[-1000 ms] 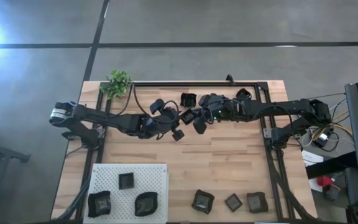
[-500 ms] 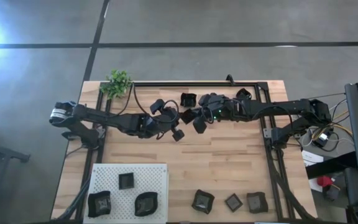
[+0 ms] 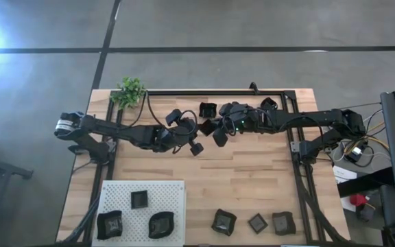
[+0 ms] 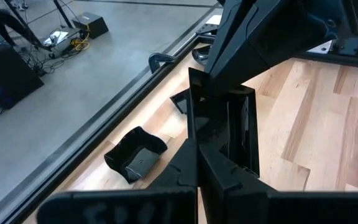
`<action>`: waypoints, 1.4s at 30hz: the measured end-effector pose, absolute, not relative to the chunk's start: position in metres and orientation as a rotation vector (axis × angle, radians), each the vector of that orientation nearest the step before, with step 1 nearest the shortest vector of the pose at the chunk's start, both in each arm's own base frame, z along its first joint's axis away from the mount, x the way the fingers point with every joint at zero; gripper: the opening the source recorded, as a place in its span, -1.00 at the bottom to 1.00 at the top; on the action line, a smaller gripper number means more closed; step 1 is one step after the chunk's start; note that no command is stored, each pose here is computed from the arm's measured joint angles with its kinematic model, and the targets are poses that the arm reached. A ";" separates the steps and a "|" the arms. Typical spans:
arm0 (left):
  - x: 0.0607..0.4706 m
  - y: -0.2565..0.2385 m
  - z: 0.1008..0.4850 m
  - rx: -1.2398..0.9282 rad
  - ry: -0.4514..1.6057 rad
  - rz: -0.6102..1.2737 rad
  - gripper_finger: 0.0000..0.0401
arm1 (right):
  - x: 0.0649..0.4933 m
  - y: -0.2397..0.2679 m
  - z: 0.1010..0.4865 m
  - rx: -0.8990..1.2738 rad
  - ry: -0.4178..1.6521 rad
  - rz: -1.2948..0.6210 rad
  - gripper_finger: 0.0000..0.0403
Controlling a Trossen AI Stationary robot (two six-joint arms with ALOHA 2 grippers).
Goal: Pick & Place Mini shaped plates
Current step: Stack the square plate on top of the square plate on the shelf
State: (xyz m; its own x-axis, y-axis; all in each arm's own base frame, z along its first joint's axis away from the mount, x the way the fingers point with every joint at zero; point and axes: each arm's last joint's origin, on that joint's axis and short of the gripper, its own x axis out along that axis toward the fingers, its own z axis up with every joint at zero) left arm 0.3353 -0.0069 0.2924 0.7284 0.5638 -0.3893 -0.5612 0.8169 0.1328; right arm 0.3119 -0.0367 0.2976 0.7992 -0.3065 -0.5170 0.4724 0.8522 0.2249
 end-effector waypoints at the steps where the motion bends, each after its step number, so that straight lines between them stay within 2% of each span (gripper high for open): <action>1: 0.335 -0.007 0.292 0.005 0.431 0.620 -1.00 | 0.312 -0.037 0.298 0.357 0.487 -0.428 -0.96; 8: 0.335 -0.007 0.292 -0.013 0.425 0.622 -1.00 | 0.312 -0.036 0.298 0.361 0.488 -0.421 -0.90; 19: 0.336 -0.007 0.292 -0.038 0.424 0.603 -1.00 | 0.312 -0.033 0.302 0.367 0.479 -0.387 -0.50; 26: 0.330 -0.006 0.301 -0.058 0.400 0.603 -1.00 | 0.305 -0.027 0.312 0.364 0.451 -0.365 -0.34; 32: 0.321 -0.005 0.307 -0.068 0.415 0.596 -1.00 | 0.297 -0.023 0.323 0.363 0.415 -0.345 -0.28; 42: 0.304 -0.005 0.313 -0.096 0.481 0.567 -1.00 | 0.282 -0.018 0.342 0.367 0.348 -0.318 -0.31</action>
State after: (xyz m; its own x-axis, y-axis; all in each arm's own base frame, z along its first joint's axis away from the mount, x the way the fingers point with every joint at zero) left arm 0.3037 -0.0048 0.3130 0.7360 0.4936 -0.4633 -0.5375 0.8421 0.0433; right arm 0.2816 -0.0176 0.3415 0.8921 -0.2371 -0.3846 0.3613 0.8855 0.2920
